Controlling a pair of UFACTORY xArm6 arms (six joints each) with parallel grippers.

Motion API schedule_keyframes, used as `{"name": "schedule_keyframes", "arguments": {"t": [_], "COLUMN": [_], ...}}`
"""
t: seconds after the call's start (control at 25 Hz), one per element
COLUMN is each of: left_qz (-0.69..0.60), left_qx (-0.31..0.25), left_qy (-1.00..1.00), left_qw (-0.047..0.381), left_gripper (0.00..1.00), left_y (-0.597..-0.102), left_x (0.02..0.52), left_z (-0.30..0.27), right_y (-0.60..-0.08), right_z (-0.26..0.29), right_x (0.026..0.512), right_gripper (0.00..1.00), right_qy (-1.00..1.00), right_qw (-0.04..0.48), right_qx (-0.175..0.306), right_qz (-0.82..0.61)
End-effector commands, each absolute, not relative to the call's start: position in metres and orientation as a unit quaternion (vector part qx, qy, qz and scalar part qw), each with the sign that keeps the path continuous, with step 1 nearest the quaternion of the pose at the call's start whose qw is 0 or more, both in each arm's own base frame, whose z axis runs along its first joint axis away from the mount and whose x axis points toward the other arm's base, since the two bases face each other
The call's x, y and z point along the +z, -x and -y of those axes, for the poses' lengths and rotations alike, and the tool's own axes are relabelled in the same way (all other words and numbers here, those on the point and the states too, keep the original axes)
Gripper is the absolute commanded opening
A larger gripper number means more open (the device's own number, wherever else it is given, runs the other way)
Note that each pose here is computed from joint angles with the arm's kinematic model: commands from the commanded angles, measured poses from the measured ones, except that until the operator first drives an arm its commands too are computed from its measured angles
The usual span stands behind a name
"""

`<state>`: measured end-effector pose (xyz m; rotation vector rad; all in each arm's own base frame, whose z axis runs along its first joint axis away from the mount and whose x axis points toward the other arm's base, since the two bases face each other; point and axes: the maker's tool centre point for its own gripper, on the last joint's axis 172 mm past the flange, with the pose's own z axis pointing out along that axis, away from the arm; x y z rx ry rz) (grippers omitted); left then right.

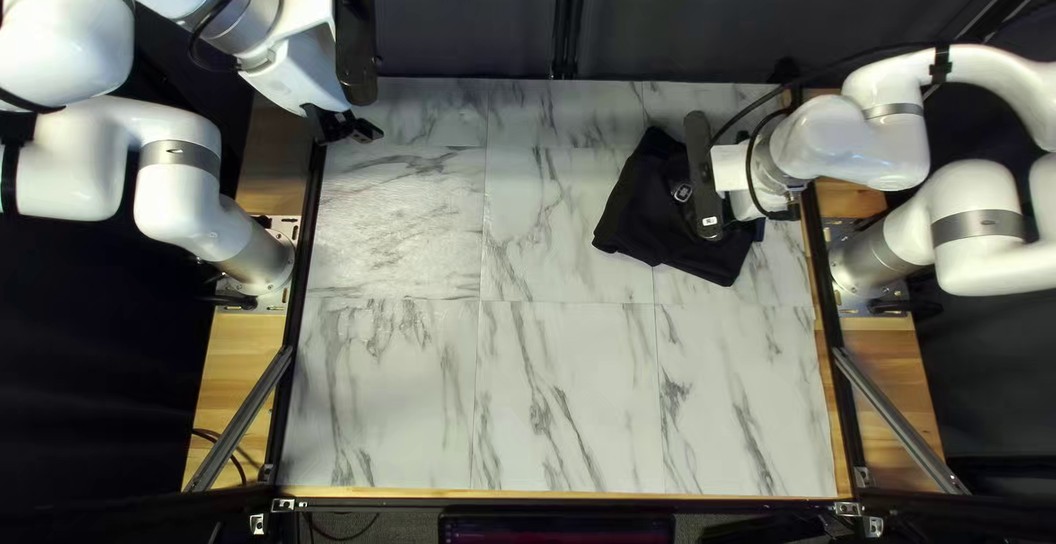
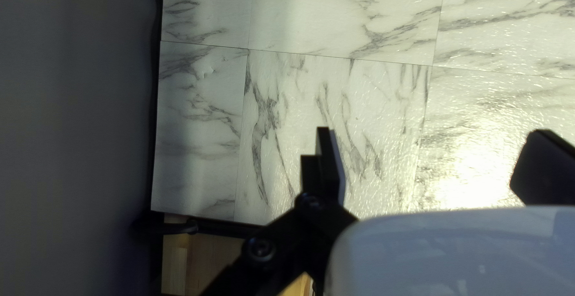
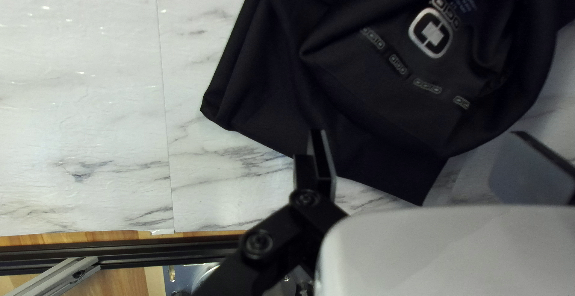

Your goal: Fold t-shirt

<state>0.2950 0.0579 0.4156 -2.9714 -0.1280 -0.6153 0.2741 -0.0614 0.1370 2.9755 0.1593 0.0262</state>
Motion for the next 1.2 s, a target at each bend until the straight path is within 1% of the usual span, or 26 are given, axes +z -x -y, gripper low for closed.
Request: {"name": "schedule_keyframes", "arguments": {"t": [0.04, 0.16, 0.36, 0.72, 0.92, 1.08, 1.2], "left_qz": [0.042, 0.042, 0.042, 0.042, 0.042, 0.042, 0.042], "left_qx": [-0.202, -0.202, -0.202, -0.202, -0.202, -0.202, -0.202], "left_qy": [0.977, 0.977, 0.977, 0.977, 0.977, 0.977, 0.977], "left_qw": [0.052, 0.052, 0.052, 0.052, 0.052, 0.052, 0.052], "left_gripper": [1.00, 1.00, 1.00, 1.00, 1.00, 1.00, 1.00], "left_y": [-0.295, -0.295, -0.295, -0.295, -0.295, -0.295, -0.295], "left_x": [0.416, 0.416, 0.416, 0.416, 0.416, 0.416, 0.416], "left_z": [-0.058, -0.058, -0.058, -0.058, -0.058, -0.058, -0.058], "right_y": [-0.271, -0.270, -0.273, -0.269, -0.268, -0.269, -0.270], "right_z": [0.073, 0.080, 0.077, 0.080, 0.074, 0.072, 0.076], "right_x": [0.134, 0.132, 0.123, 0.122, 0.081, 0.072, 0.067], "right_gripper": [1.00, 1.00, 1.00, 1.00, 1.00, 1.00, 1.00], "right_qy": [-0.991, -0.978, -0.943, -0.941, -0.920, -0.903, -0.892], "right_qw": [0.086, 0.098, 0.102, 0.107, 0.115, 0.124, 0.131], "right_qx": [0.019, 0.012, -0.029, -0.034, -0.014, -0.015, -0.025], "right_qz": [-0.105, -0.186, -0.315, -0.320, -0.375, -0.411, -0.431]}}
